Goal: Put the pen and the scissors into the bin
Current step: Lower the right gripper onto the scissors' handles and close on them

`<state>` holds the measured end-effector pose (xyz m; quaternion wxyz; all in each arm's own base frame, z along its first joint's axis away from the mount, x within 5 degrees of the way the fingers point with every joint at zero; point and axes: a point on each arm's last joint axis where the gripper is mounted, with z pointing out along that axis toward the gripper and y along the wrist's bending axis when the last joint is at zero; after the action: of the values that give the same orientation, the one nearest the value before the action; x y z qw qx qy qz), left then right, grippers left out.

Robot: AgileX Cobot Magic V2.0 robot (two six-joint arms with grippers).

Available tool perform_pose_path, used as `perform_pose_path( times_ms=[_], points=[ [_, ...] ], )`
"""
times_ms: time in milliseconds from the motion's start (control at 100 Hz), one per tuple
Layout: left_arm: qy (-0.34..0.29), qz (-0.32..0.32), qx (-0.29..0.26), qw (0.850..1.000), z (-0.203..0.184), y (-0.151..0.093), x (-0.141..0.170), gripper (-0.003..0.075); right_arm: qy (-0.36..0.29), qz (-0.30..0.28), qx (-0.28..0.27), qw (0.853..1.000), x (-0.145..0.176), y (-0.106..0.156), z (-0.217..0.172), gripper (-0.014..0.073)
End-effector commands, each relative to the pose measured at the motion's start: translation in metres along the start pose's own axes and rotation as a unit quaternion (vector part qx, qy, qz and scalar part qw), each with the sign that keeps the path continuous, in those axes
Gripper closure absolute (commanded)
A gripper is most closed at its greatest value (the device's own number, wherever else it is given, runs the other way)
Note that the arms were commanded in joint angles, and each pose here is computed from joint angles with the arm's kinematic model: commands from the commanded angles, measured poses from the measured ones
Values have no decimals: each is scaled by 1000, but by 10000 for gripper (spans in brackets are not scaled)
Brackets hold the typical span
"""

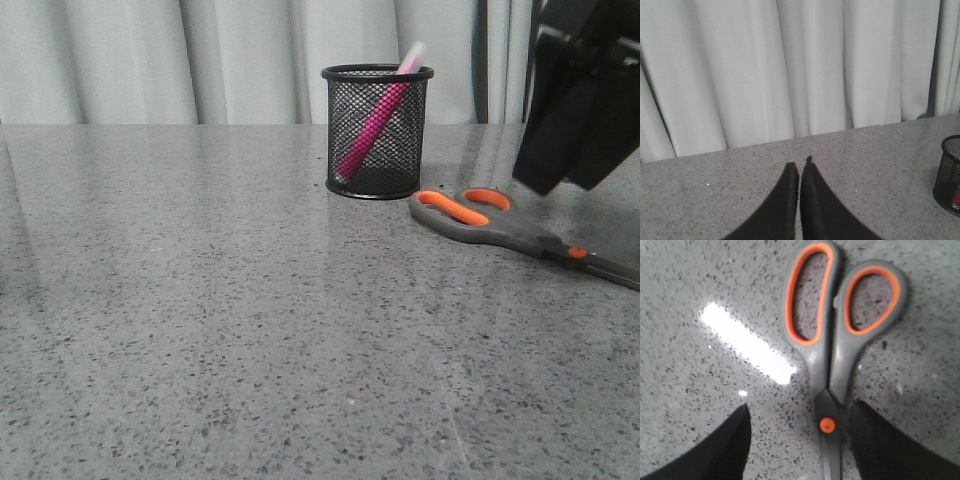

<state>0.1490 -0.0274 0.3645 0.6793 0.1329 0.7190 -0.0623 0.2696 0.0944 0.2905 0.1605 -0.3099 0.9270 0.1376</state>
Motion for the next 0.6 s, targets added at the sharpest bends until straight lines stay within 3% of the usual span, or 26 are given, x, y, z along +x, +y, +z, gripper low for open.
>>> perform_pose_path(
  times_ms=[0, 100, 590],
  points=[
    [-23, -16, -14, 999, -2, 3, -11, 739, -26, -24, 37, 999, -10, 6, -10, 205],
    [-23, -16, -14, 999, -2, 3, -11, 739, -15, -36, 70, 997, -12, 4, -5, 205],
    [-25, -22, -13, 999, -2, 3, -12, 739, -8, -27, 73, 997, -21, -8, 24, 205]
  ],
)
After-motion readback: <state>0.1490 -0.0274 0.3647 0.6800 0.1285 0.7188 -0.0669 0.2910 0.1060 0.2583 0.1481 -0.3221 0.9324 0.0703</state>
